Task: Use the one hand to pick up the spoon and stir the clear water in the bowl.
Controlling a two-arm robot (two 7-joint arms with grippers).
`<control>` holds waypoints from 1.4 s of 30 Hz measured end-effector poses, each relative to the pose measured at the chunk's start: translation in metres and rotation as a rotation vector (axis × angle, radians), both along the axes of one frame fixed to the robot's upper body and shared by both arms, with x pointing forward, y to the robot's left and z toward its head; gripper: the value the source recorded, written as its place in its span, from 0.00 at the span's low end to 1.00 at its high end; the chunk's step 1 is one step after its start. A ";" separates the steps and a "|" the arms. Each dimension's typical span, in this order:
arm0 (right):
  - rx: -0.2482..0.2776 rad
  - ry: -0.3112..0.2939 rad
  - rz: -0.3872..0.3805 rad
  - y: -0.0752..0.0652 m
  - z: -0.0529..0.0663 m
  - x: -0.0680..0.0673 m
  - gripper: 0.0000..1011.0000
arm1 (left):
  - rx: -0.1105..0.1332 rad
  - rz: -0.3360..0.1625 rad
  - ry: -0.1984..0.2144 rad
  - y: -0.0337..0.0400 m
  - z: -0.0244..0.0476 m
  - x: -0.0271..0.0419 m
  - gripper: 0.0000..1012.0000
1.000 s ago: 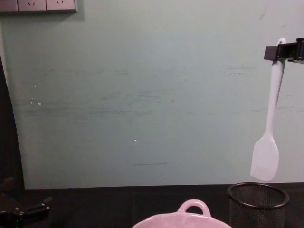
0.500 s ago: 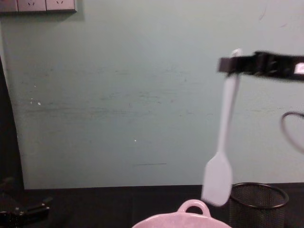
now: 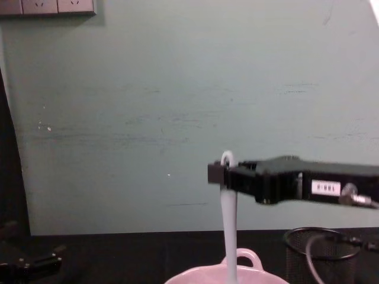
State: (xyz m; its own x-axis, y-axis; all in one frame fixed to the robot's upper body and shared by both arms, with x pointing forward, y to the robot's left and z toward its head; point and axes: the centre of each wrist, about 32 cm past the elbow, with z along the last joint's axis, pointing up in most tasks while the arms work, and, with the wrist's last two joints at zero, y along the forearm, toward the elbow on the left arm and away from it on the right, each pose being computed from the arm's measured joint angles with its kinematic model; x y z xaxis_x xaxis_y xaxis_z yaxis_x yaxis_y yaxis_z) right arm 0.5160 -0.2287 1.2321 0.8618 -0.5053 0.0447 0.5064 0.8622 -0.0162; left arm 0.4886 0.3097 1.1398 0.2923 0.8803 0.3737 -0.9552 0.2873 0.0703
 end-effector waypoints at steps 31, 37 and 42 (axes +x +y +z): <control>0.071 0.015 -0.045 0.020 -0.030 0.042 0.11 | 0.000 0.000 0.000 0.0000 0.0000 0.0000 1.00; 0.091 -0.006 -0.106 0.005 -0.030 0.048 0.11 | 0.000 0.000 0.000 0.0000 0.0000 0.0000 1.00; 0.097 -0.021 -0.148 -0.010 -0.028 0.044 0.11 | 0.000 0.000 0.000 0.0000 0.0000 0.0000 1.00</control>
